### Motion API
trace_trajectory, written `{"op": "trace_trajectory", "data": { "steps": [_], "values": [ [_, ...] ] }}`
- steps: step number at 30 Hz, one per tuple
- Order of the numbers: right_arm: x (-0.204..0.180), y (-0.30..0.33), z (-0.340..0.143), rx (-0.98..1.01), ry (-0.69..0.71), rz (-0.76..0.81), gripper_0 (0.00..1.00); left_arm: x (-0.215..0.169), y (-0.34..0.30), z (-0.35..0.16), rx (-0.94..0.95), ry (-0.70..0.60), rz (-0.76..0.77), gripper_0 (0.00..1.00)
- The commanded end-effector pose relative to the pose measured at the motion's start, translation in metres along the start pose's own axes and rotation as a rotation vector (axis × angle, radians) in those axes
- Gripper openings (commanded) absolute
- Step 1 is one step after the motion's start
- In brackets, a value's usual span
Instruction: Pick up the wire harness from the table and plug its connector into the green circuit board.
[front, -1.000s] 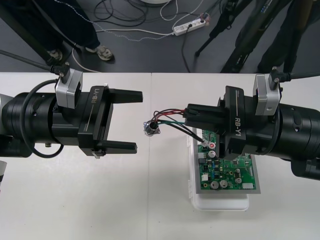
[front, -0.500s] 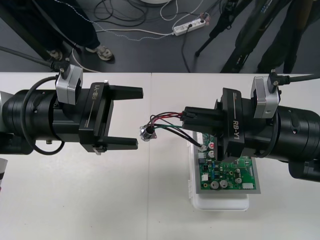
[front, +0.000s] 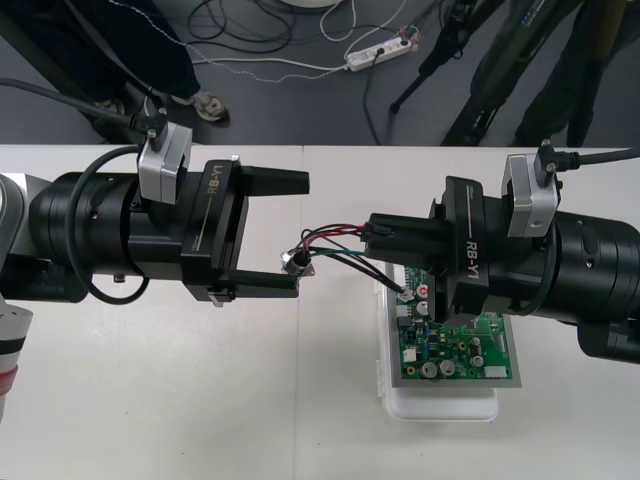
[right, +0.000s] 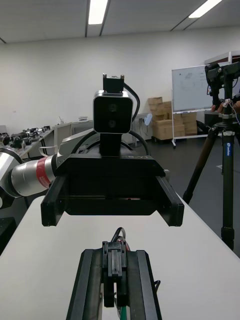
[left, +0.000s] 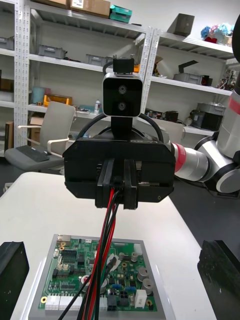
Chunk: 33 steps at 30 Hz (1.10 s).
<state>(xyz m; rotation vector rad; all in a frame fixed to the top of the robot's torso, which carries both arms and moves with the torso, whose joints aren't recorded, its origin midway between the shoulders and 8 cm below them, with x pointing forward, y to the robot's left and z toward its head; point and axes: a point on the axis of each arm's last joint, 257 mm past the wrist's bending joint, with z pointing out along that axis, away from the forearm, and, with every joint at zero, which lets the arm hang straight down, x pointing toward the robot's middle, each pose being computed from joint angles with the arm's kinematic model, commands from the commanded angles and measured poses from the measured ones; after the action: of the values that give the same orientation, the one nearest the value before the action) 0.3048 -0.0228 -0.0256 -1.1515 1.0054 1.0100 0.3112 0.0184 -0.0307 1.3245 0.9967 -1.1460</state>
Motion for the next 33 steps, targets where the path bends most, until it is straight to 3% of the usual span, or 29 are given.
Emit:
{"op": "trace_trajectory", "data": {
  "steps": [1,33],
  "values": [
    [-0.012,0.002,0.001,0.008,-0.017,-0.042,0.00,-0.018,0.010,0.020,-0.003,-0.034,-0.020,1.00],
    [-0.011,0.004,0.001,0.001,-0.015,-0.046,0.00,-0.011,0.007,0.040,0.041,0.041,-0.041,1.00]
  ]
}}
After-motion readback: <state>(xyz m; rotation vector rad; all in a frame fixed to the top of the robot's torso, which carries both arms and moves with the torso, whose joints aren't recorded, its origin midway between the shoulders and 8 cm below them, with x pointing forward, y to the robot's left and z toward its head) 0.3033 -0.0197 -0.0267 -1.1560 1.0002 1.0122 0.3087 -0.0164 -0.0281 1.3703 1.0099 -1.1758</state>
